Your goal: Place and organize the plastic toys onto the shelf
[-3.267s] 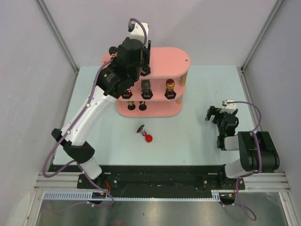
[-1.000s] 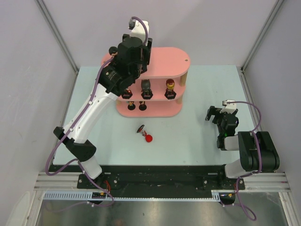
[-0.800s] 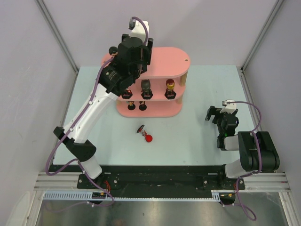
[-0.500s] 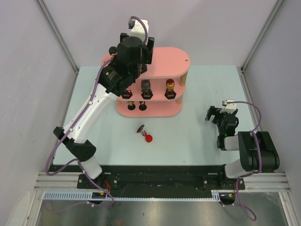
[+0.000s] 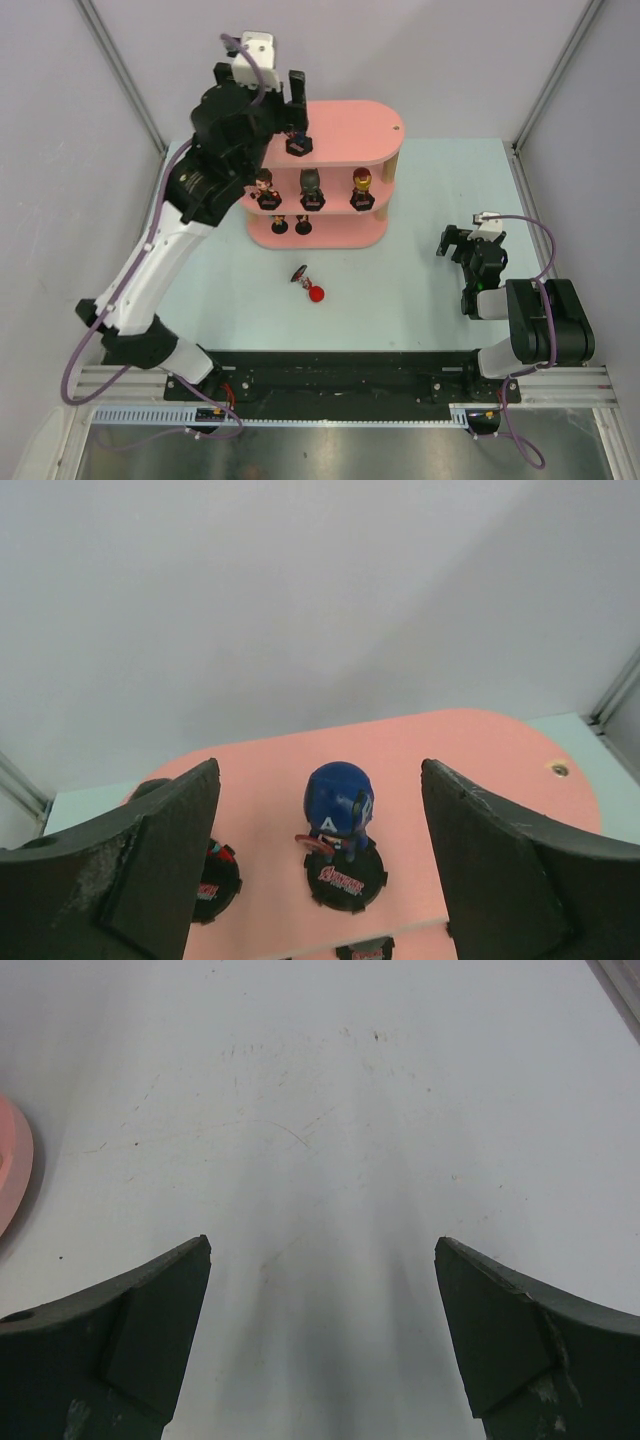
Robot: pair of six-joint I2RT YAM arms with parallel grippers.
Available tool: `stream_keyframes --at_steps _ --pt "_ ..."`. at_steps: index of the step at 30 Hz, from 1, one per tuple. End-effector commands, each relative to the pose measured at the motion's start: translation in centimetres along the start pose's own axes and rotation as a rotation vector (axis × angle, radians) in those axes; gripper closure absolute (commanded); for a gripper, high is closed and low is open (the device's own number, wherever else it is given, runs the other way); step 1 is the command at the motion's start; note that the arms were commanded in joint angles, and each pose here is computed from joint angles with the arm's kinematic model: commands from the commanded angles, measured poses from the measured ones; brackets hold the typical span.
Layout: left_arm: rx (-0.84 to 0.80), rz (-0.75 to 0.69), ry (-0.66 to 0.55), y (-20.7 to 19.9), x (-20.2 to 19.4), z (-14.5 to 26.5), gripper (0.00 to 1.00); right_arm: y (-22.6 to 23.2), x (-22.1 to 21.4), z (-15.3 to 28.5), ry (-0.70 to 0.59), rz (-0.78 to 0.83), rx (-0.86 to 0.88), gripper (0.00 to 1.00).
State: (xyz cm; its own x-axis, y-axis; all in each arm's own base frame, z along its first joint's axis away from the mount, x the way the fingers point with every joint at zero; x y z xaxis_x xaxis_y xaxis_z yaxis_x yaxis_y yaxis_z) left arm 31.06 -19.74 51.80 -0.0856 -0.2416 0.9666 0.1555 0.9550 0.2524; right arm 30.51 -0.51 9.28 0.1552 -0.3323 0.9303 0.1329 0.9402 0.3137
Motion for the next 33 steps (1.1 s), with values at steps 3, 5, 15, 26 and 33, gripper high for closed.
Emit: stream_keyframes --at_steps 3,5,15,26,33 --pt "-0.016 0.132 -0.256 4.8 5.3 6.5 0.14 0.5 1.1 -0.6 -0.043 0.016 0.021 0.00" --pt "-0.026 0.139 -0.262 5.0 5.0 7.3 0.14 0.5 1.1 -0.6 -0.043 0.016 0.020 0.00" --pt "-0.072 0.162 -0.287 6.2 3.0 11.3 0.12 0.3 1.9 -0.6 -0.073 0.003 -0.016 0.00" --pt "-0.061 0.170 -0.296 7.8 3.5 13.4 0.11 3.5 9.1 3.0 -0.117 -0.272 -0.136 0.00" --pt "-0.093 0.206 -0.244 7.2 1.4 14.1 0.10 7.1 10.4 6.0 -0.067 -0.357 -0.023 0.00"
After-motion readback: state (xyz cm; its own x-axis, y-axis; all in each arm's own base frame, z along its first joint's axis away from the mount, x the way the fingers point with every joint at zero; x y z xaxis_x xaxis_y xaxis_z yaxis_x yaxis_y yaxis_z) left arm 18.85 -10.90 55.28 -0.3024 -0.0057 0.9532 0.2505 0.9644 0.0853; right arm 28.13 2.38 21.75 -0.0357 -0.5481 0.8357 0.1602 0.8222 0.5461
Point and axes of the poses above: each gripper's point midway between its finger pads, its own z axis back along the fingers, its own y axis along the line the jaws close on, x = y × z, the point moved 7 cm from there along z, back along the fingers, and after that the axes turned 14 degrees about -z, right-handed, at the moved point
